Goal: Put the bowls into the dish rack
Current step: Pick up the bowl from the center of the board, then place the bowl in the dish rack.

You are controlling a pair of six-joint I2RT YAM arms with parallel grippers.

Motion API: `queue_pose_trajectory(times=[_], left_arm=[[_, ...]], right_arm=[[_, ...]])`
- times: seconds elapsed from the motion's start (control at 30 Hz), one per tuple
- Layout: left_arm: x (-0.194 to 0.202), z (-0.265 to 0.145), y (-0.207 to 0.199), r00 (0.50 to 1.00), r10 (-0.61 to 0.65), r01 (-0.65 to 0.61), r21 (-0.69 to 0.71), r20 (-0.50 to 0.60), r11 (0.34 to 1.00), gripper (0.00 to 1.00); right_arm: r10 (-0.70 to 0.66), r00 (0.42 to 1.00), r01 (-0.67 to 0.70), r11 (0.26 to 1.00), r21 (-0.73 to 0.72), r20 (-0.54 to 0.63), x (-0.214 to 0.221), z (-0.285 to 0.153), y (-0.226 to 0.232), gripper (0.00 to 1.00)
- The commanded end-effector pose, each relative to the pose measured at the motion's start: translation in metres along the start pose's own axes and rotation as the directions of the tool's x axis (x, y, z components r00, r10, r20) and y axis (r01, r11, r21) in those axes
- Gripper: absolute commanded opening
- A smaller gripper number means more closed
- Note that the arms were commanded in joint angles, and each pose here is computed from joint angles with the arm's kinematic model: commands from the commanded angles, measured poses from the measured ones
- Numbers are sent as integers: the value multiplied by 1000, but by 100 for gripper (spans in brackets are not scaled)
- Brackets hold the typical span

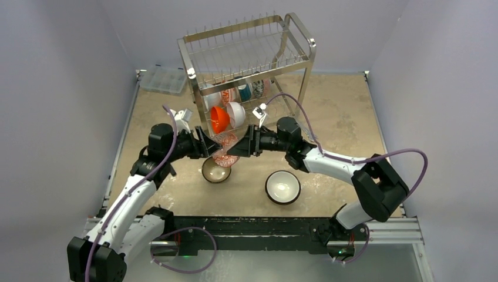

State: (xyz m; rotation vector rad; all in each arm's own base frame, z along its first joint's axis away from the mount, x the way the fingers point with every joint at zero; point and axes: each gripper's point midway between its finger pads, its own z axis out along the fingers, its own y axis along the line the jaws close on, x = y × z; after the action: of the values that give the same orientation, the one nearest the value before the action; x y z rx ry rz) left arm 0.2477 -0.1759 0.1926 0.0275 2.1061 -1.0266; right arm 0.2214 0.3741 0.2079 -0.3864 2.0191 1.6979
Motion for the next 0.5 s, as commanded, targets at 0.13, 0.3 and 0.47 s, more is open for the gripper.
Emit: queue_pose_trajectory(times=[0.13,0.3,0.47], left_arm=[[-28,-20,16,982,25,4,-153,187,988,84],[-36,-37,42,964,32,53,-311,264,949,99],[-48,-45,36,951,101,-3,-318,293,948,99]], right_arm=[[-96,993,96,995,-2,73,-26,-23,11,0],[-89,993,86,995,44,75,-32,-41,-10,0],[-137,988,124,979,164,70,-49,-54,-41,0]])
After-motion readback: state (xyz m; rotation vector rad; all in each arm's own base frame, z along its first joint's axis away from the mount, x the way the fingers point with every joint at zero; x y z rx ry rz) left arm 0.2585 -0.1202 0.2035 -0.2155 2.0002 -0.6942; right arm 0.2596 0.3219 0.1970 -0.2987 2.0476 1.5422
